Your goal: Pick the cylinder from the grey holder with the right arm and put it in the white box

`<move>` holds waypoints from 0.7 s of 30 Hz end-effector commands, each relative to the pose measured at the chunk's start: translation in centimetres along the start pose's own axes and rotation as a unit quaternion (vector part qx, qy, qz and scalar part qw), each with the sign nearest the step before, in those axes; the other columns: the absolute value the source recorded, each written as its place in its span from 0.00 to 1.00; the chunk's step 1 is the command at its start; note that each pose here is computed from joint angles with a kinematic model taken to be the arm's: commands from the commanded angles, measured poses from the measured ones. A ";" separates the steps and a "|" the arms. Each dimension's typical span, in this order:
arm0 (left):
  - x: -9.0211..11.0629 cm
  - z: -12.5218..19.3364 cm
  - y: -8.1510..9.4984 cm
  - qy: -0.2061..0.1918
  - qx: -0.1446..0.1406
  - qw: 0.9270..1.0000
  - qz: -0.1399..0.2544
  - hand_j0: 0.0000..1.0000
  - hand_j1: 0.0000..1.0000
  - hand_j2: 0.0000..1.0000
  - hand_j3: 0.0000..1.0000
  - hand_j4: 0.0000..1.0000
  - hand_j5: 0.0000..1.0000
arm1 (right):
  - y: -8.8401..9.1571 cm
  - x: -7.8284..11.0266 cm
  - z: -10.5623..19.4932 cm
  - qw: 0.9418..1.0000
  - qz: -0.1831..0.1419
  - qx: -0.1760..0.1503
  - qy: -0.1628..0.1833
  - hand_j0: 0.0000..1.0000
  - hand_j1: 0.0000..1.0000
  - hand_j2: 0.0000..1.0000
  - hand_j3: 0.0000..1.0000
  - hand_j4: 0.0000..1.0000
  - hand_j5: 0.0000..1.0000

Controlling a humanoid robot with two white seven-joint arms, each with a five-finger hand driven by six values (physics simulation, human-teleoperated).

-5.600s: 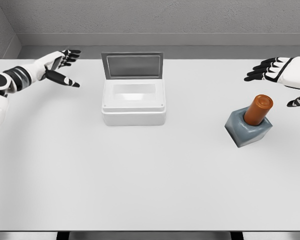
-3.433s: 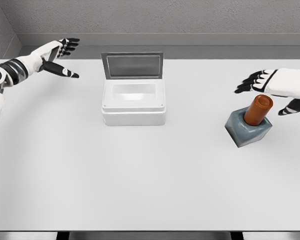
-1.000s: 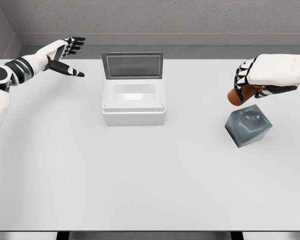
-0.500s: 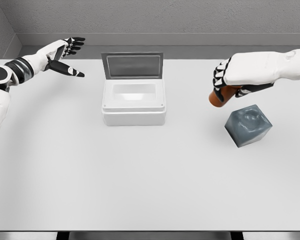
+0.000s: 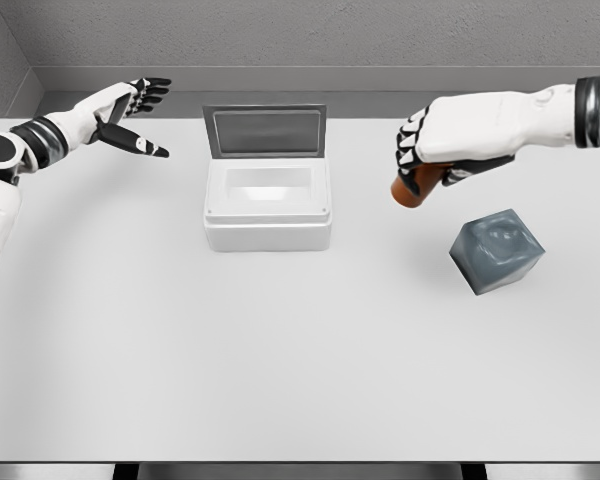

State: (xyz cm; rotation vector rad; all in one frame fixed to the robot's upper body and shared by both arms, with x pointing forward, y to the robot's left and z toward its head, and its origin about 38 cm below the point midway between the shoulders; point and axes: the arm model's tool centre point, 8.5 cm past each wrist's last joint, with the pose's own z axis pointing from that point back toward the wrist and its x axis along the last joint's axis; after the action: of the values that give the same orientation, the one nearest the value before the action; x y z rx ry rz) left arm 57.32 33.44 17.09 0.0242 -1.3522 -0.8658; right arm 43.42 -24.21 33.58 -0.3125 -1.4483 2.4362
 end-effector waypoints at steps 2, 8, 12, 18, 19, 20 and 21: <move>0.2 0.0 0.1 -0.004 0.002 1.000 0.002 1.00 1.00 1.00 1.00 1.00 1.00 | -0.6 -0.1 -0.9 1.000 0.001 -0.004 -0.006 0.36 0.36 0.36 0.36 0.36 0.36; 1.0 0.6 1.0 -0.013 0.001 0.999 -0.030 1.00 1.00 1.00 1.00 1.00 1.00 | -1.4 0.2 -2.2 1.000 0.008 -0.006 -0.019 0.36 0.36 0.36 0.36 0.36 0.36; 1.3 0.5 0.6 -0.021 -0.007 0.999 -0.033 1.00 1.00 1.00 1.00 1.00 1.00 | -1.5 -0.3 -2.6 1.000 0.006 -0.007 -0.014 0.36 0.36 0.36 0.36 0.36 0.36; 1.5 0.6 0.6 -0.024 -0.008 0.999 -0.039 1.00 1.00 1.00 1.00 1.00 1.00 | -2.0 -0.5 -3.7 1.000 0.008 -0.009 -0.020 0.36 0.36 0.36 0.36 0.36 0.36; 1.4 0.6 0.6 -0.023 -0.008 0.999 -0.038 1.00 1.00 1.00 1.00 1.00 1.00 | -2.1 -0.4 -3.9 1.000 0.009 -0.010 -0.022 0.36 0.36 0.36 0.36 0.36 0.36; 1.5 0.5 0.6 -0.024 -0.009 0.999 -0.038 1.00 1.00 1.00 1.00 1.00 1.00 | -2.2 -0.3 -4.0 1.000 0.010 -0.010 -0.025 0.36 0.36 0.36 0.36 0.36 0.36; 1.5 0.5 0.6 -0.024 -0.009 0.999 -0.038 1.00 1.00 1.00 1.00 1.00 1.00 | -2.2 -0.2 -4.0 1.000 0.010 -0.011 -0.025 0.36 0.36 0.36 0.36 0.36 0.36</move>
State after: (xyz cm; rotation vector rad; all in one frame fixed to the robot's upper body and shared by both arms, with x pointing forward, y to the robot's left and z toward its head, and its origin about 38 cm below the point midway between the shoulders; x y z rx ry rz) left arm 57.08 33.30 18.62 0.0461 -1.3892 -0.9530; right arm 45.24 -20.36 33.57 -0.2805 -1.4884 2.4661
